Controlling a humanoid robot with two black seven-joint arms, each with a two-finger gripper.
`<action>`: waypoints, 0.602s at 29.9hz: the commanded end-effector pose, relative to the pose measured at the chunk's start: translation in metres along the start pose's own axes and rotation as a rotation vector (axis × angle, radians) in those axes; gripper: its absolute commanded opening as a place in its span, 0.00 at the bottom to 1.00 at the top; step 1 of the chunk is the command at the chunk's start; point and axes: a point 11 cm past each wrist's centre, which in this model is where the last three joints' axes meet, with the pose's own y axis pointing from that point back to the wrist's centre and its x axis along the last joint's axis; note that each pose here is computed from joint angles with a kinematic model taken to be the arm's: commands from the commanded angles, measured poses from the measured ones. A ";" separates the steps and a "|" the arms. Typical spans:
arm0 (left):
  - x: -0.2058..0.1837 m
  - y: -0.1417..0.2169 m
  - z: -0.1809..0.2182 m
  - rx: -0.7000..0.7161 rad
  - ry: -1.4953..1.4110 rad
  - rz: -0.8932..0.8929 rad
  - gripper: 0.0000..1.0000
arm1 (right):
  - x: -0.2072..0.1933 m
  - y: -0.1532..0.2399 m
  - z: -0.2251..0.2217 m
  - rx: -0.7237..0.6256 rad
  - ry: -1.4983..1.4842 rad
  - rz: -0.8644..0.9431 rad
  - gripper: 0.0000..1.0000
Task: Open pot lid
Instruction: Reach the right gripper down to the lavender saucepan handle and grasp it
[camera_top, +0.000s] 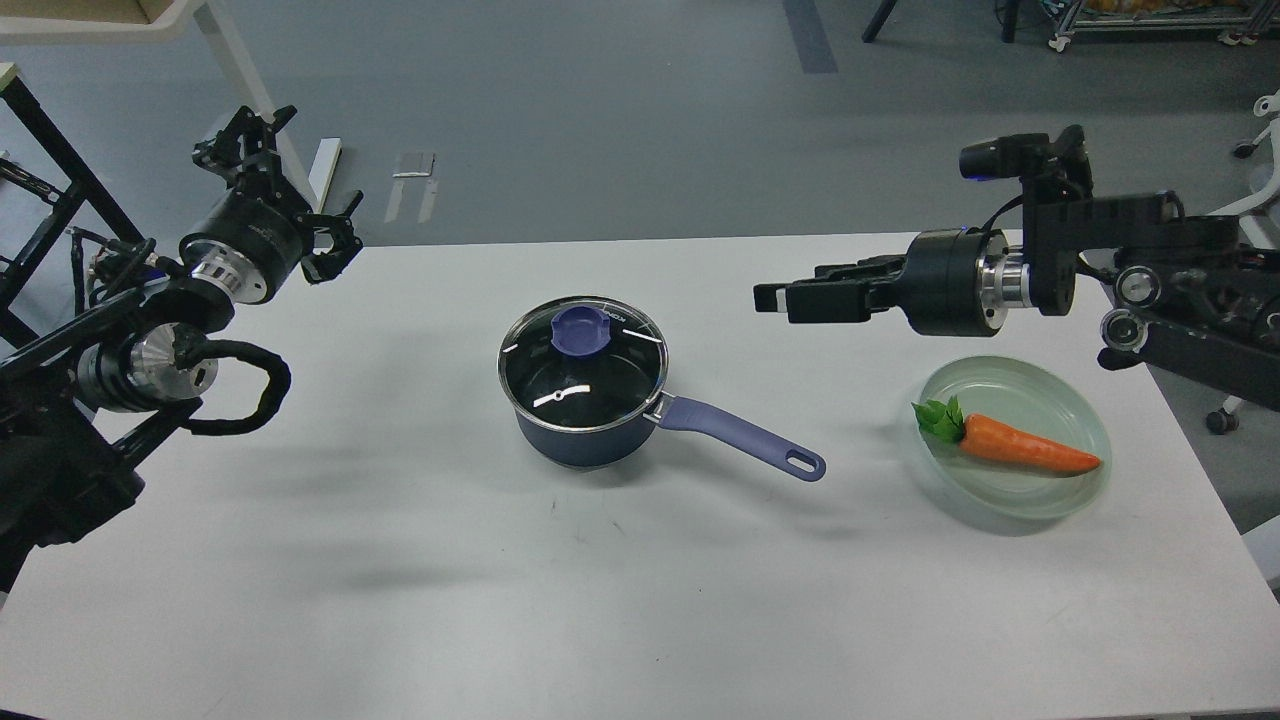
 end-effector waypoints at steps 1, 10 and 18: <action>0.005 0.002 0.003 -0.002 -0.008 0.008 0.99 | -0.017 -0.018 -0.011 0.013 0.082 -0.096 1.00; 0.007 0.000 0.012 -0.033 -0.006 0.010 0.99 | -0.061 -0.045 -0.018 0.022 0.285 -0.286 0.94; 0.010 0.002 0.011 -0.033 -0.010 0.017 0.99 | -0.063 -0.052 -0.023 0.026 0.347 -0.311 0.81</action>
